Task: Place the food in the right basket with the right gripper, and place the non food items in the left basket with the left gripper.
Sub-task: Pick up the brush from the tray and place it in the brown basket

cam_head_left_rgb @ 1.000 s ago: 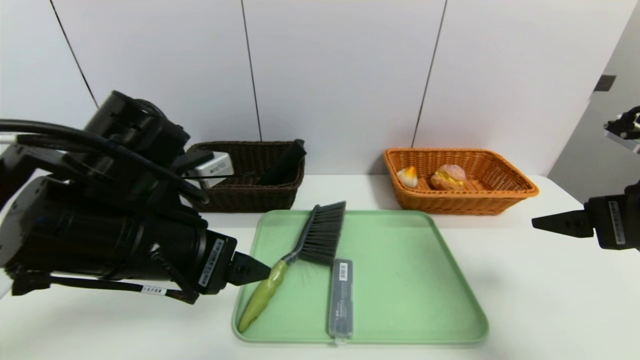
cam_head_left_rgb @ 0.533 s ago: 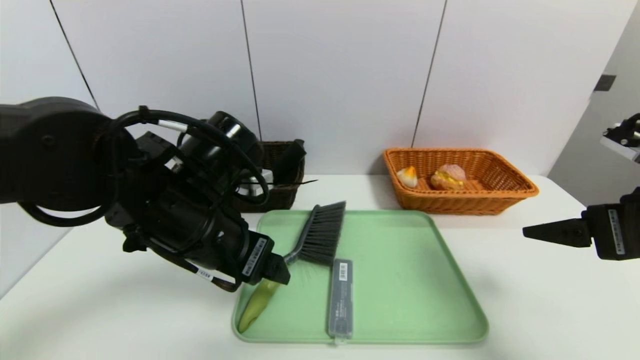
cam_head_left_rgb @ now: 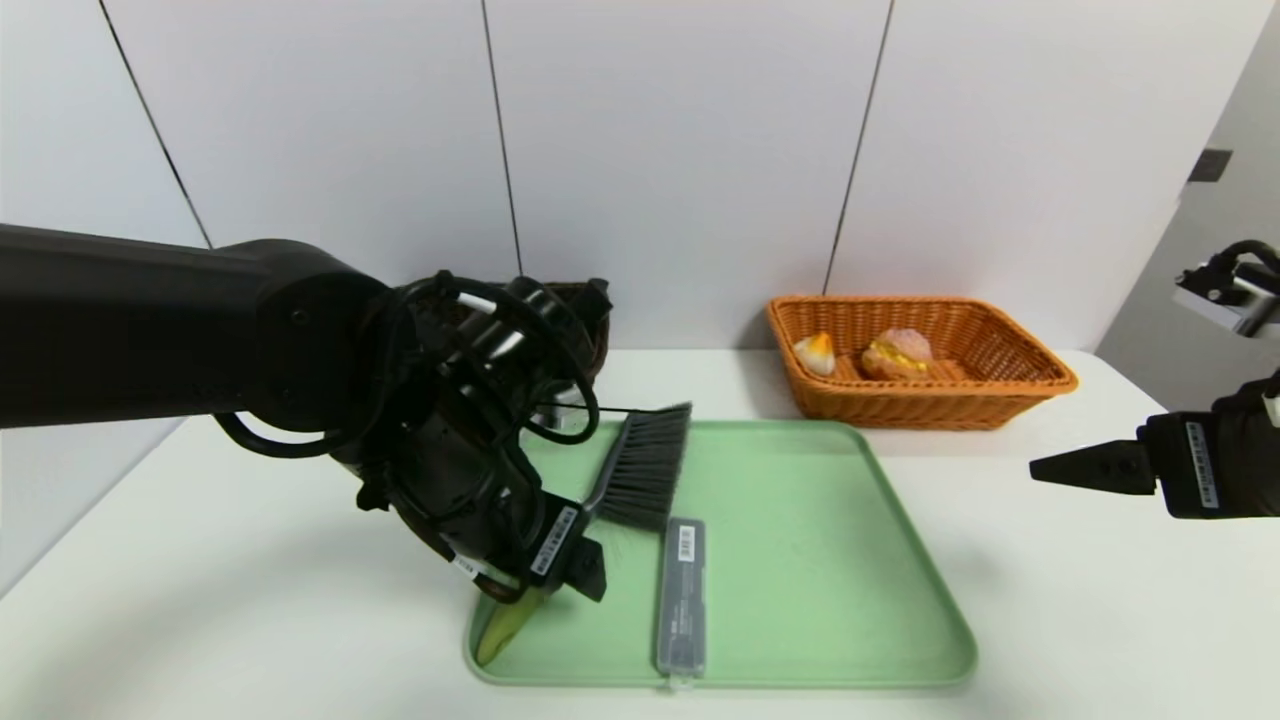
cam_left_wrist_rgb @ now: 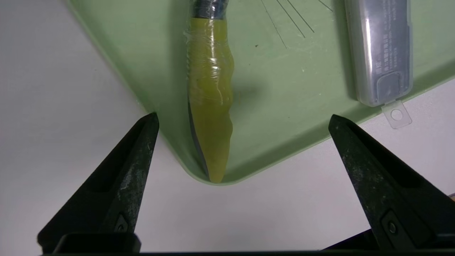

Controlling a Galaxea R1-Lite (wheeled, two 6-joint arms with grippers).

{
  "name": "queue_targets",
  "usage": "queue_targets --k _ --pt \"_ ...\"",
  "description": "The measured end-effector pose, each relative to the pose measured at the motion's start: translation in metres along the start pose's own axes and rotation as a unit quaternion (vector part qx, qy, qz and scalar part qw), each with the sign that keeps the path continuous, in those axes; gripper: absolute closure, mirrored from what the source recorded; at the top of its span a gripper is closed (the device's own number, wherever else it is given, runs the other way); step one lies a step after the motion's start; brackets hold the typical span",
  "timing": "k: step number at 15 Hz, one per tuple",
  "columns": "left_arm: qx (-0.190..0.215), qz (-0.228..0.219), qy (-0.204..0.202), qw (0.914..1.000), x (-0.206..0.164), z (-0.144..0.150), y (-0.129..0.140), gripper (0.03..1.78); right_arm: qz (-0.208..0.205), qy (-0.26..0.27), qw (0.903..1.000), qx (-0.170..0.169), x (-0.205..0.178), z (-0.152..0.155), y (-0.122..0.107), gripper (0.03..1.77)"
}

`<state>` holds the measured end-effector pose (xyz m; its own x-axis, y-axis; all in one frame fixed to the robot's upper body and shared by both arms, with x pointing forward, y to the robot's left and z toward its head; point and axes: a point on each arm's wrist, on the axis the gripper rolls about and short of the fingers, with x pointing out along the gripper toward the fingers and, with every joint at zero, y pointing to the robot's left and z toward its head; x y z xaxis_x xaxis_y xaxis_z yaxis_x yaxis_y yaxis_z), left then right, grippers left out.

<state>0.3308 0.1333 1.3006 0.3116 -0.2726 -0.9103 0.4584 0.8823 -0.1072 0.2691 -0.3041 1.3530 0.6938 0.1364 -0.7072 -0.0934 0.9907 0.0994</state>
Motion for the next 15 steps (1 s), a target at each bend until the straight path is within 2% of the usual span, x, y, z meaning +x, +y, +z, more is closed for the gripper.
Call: queue_targets --k 5,15 --pt "0.004 0.004 0.022 0.9998 0.021 0.004 -0.004 0.12 -0.002 0.014 0.9999 0.001 0.005 -0.006 -0.001 0.1" --pt "0.008 0.009 0.035 0.9993 0.039 0.015 -0.002 0.12 -0.003 0.018 0.9998 0.0 0.007 -0.007 -0.001 0.1"
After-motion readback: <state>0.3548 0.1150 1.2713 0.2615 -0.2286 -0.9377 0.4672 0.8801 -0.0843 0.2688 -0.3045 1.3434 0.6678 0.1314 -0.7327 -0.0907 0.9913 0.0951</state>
